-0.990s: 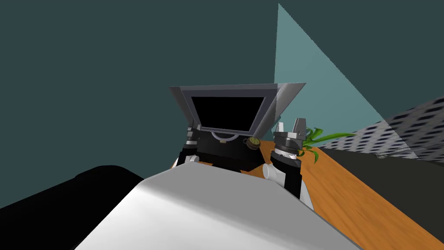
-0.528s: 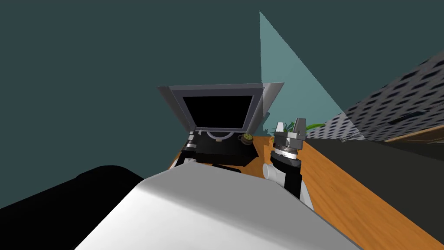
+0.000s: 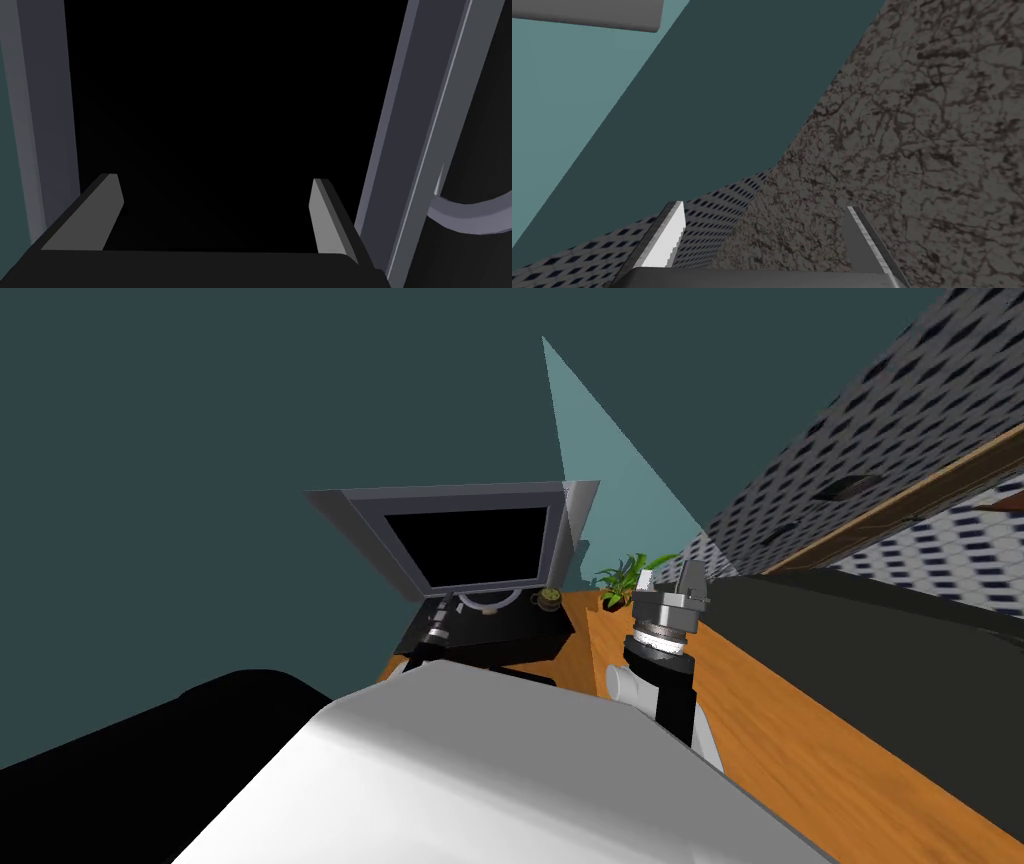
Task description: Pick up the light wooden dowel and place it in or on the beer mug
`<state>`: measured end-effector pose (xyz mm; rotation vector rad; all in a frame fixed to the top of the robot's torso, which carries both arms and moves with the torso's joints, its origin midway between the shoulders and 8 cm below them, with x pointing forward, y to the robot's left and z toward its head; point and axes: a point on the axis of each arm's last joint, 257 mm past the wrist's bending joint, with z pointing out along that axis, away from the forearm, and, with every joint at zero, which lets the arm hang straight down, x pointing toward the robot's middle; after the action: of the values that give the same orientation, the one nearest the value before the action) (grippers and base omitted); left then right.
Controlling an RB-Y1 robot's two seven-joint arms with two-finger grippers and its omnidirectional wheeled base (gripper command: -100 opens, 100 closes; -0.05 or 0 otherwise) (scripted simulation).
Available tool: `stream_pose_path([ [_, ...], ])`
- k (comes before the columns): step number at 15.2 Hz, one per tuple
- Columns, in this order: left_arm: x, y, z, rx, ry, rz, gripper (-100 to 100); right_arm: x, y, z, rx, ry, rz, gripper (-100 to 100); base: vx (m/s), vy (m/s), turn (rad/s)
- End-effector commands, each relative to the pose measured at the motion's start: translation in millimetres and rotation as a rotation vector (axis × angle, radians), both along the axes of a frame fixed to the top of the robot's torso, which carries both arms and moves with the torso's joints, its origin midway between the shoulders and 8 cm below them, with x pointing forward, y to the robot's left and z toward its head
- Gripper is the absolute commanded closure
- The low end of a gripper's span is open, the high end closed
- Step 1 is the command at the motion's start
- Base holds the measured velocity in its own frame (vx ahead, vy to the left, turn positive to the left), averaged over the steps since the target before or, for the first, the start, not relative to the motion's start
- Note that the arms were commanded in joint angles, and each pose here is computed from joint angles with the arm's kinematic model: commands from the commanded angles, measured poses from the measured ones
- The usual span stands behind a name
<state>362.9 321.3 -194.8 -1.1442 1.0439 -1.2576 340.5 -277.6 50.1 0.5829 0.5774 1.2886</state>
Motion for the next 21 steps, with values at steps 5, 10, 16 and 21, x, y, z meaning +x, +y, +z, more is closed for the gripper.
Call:
stream_pose_path([
  [5,-25,42.7,-81,-0.07,0.199,0.044,-100,0,0,0,0.0,0.0,0.0,0,-0.014,-0.04,-0.364],
  [10,-52,71.6,-133,-0.14,0.324,0.094,-100,0,0,0,0.0,0.0,0.0,0,-0.015,-0.031,-0.341],
  [16,-86,100.8,-180,-0.205,0.441,0.158,-100,0,0,0,0.0,0.0,0.0,0,-0.006,-0.015,-0.278],
  [21,-122,126.7,-217,-0.273,0.535,0.228,-100,0,0,0,0.0,0.0,0.0,0,0.009,-0.015,-0.196],
])
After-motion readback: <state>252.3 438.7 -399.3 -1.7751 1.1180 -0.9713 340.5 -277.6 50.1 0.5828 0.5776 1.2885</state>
